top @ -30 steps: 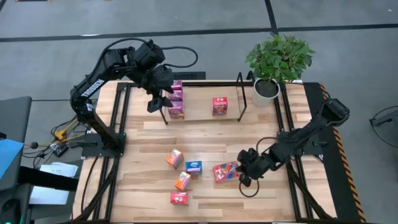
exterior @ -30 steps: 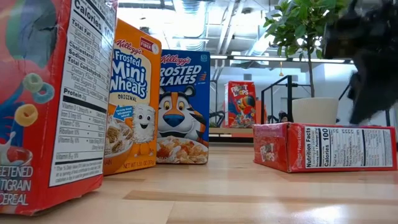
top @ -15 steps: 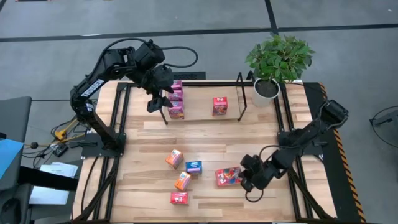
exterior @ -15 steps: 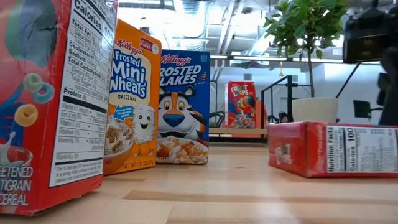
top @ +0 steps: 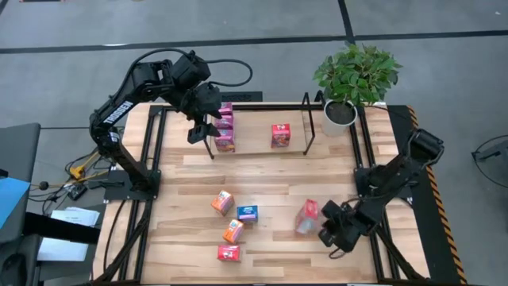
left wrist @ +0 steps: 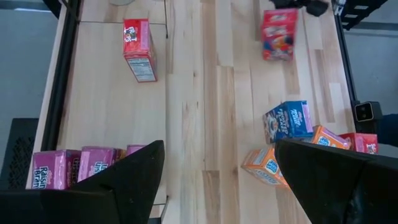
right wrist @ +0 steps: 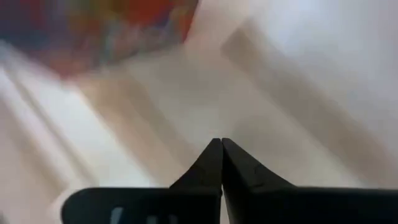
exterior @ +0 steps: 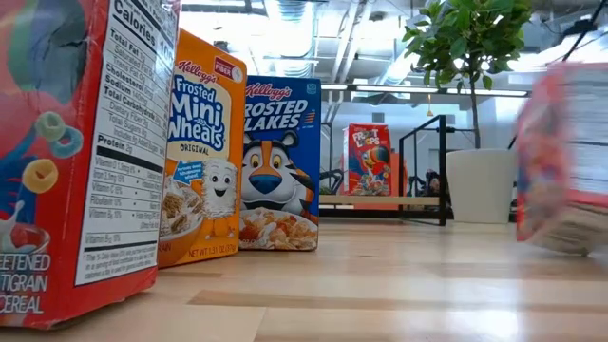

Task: Stack cereal on shelf
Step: Put the top red cereal box on the shelf aligned with the other red cereal box

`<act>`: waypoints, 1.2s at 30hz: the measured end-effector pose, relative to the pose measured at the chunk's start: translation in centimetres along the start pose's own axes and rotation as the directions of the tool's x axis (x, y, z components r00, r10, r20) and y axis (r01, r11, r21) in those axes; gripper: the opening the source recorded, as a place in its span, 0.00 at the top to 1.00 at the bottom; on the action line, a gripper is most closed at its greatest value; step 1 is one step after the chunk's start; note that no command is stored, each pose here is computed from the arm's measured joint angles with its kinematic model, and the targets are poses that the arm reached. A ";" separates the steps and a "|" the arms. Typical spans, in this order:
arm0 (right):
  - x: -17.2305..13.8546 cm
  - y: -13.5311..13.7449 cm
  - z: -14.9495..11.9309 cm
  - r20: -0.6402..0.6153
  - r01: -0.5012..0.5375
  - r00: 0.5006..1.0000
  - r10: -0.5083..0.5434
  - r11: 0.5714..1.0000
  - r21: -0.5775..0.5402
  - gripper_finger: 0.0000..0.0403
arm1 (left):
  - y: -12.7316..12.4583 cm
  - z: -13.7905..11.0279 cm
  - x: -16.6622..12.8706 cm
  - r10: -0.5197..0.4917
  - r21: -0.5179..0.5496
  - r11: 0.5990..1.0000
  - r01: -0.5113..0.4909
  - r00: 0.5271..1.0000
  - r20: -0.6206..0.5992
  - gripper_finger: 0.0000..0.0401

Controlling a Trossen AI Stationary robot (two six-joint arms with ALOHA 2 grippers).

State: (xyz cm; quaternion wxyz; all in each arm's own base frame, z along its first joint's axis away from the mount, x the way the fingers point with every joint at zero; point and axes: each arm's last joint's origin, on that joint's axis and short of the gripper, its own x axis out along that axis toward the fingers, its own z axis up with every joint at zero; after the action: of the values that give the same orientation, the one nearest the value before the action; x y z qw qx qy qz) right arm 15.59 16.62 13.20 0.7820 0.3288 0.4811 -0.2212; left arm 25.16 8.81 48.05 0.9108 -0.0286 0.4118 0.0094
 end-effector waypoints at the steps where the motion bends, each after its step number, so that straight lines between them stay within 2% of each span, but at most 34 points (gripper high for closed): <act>1: 0.0 0.0 -0.1 -0.001 -0.004 1.000 0.004 1.000 0.005 0.95 | 0.0 0.0 0.0 0.000 0.004 1.000 0.000 1.000 0.000 0.26; 5: 0.1 -0.1 -0.1 0.021 0.000 1.000 -0.001 1.000 0.018 0.96 | 0.0 0.0 0.0 0.000 0.007 1.000 0.000 1.000 0.001 0.26; 9: -0.1 0.0 0.0 0.018 -0.012 1.000 0.012 0.999 0.044 0.92 | 0.0 0.0 0.0 0.001 0.013 1.000 -0.001 1.000 0.003 0.26; 14: -1.4 0.6 0.8 0.036 -0.083 0.996 0.082 0.996 0.040 0.89 | 0.0 0.0 0.0 0.002 0.013 1.000 -0.002 1.000 0.003 0.26; 17: -3.1 1.5 2.4 0.070 -0.156 0.985 0.158 0.987 -0.033 0.89 | 0.0 0.0 0.0 0.002 0.014 1.000 -0.002 1.000 0.003 0.26; 20: -5.2 1.9 4.6 0.082 -0.187 0.976 0.202 0.969 -0.162 0.89 | 0.0 0.1 0.0 0.003 0.024 1.000 -0.003 1.000 0.006 0.26; 24: -9.3 2.5 8.8 0.054 -0.266 0.950 0.309 0.885 -0.383 0.84 | 0.0 0.1 0.0 0.003 0.025 1.000 -0.003 1.000 0.007 0.26; 27: -11.5 2.0 11.8 0.049 -0.231 0.957 0.287 0.852 -0.469 0.76 | 0.0 0.1 0.0 0.005 0.013 1.000 -0.005 1.000 0.011 0.26; 30: -12.8 0.5 14.2 -0.001 -0.128 0.990 0.141 0.896 -0.425 0.64 | 0.1 0.2 0.0 0.006 -0.015 1.000 -0.006 1.000 0.017 0.26; 33: -12.9 -1.4 15.1 -0.118 -0.007 0.993 -0.023 0.970 -0.244 0.51 | 0.0 0.1 0.0 0.006 -0.026 1.000 -0.005 1.000 0.014 0.26; 36: -12.5 -1.7 15.7 -0.194 0.001 0.981 -0.016 0.997 -0.077 0.41 | 0.0 0.1 0.0 0.005 -0.026 1.000 -0.005 1.000 0.009 0.26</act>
State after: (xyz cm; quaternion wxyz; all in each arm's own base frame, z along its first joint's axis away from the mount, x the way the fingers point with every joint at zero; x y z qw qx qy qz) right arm 18.52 4.43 28.96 0.7424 0.3163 0.5648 -0.1728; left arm 25.24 8.85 48.11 0.9121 -0.0392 0.4077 0.0169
